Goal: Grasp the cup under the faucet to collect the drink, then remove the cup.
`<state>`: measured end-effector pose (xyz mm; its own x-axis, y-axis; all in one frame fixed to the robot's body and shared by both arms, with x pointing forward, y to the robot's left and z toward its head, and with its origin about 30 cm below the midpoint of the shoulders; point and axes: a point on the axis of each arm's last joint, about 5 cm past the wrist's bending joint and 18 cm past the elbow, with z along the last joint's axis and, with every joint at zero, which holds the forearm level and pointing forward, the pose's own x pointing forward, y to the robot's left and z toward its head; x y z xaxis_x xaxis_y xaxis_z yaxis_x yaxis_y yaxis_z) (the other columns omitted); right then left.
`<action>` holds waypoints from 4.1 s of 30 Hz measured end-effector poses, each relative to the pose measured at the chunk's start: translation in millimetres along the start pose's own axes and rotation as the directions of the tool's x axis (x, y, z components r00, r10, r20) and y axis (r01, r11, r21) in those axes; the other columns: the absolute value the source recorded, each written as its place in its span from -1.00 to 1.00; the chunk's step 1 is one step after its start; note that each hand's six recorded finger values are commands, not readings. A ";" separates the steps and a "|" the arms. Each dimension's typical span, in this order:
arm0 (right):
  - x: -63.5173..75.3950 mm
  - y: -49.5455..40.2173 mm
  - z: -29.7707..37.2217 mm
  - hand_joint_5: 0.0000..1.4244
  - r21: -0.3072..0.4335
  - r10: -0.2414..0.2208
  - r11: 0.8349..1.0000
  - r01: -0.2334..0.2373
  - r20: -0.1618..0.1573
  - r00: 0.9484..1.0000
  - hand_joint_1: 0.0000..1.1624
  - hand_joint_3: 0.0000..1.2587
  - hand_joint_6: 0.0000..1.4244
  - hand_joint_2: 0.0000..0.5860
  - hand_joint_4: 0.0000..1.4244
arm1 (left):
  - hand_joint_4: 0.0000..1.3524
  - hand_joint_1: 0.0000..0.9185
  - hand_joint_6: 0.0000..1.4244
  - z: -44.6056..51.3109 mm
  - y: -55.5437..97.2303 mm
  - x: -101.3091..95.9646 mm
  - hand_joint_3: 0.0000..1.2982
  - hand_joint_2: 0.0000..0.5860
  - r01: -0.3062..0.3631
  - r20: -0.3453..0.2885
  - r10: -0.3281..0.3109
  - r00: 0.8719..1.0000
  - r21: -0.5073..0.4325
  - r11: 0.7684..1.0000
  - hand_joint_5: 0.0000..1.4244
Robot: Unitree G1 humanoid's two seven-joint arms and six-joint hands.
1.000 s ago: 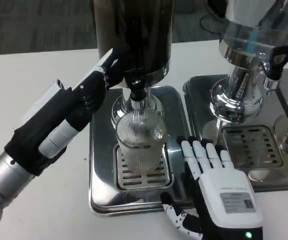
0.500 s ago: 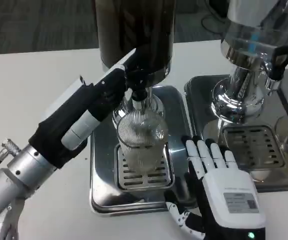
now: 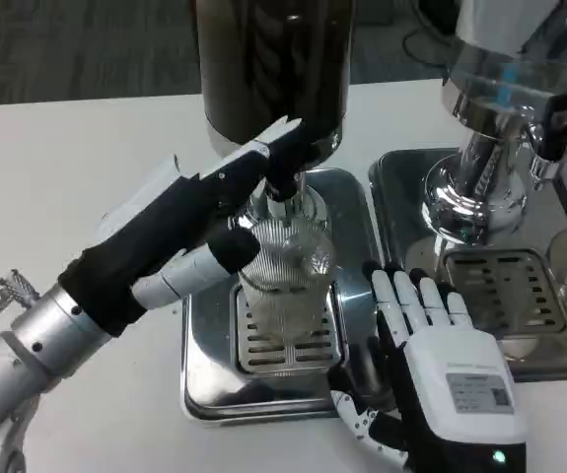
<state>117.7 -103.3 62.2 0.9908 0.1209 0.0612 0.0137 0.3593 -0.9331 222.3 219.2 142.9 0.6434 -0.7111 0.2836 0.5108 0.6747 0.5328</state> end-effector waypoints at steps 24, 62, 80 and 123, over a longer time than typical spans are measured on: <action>10.7 -21.9 -7.4 -1.00 0.446 0.015 0.895 0.003 -0.035 0.999 -0.27 -1.00 -0.92 -0.35 -1.00 | -1.00 -1.00 -0.90 11.5 1.3 -3.3 -0.78 -0.63 0.045 -0.011 -0.043 0.999 0.354 0.934 -0.85; 61.3 -15.4 -3.2 -1.00 0.561 0.179 0.806 -0.188 0.071 0.981 -0.16 -1.00 -0.91 -0.32 -1.00 | -1.00 -1.00 -0.90 12.6 4.1 -5.5 -0.72 -0.51 0.041 -0.015 -0.039 0.999 0.371 0.928 -0.83; 63.0 -2.6 0.5 -1.00 0.643 0.125 0.749 -0.160 0.099 0.987 -0.12 -1.00 -0.83 -0.35 -1.00 | -1.00 -1.00 -0.90 12.8 0.7 -8.7 -0.70 -0.50 0.027 -0.025 -0.020 1.000 0.359 0.933 -0.82; 68.0 5.8 6.2 -0.88 0.650 0.075 0.750 -0.121 0.098 0.992 0.21 -1.00 -0.57 -0.44 -1.00 | -1.00 -1.00 -1.00 -6.9 -45.2 -124.3 -0.84 -0.38 -0.445 -0.383 0.522 0.763 0.274 0.852 -0.93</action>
<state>184.4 -87.2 63.2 0.9710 0.2378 0.0251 -0.1974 0.8564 -0.4771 123.2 278.4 78.1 0.9753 -0.1146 0.1891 -0.0075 0.8375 0.5465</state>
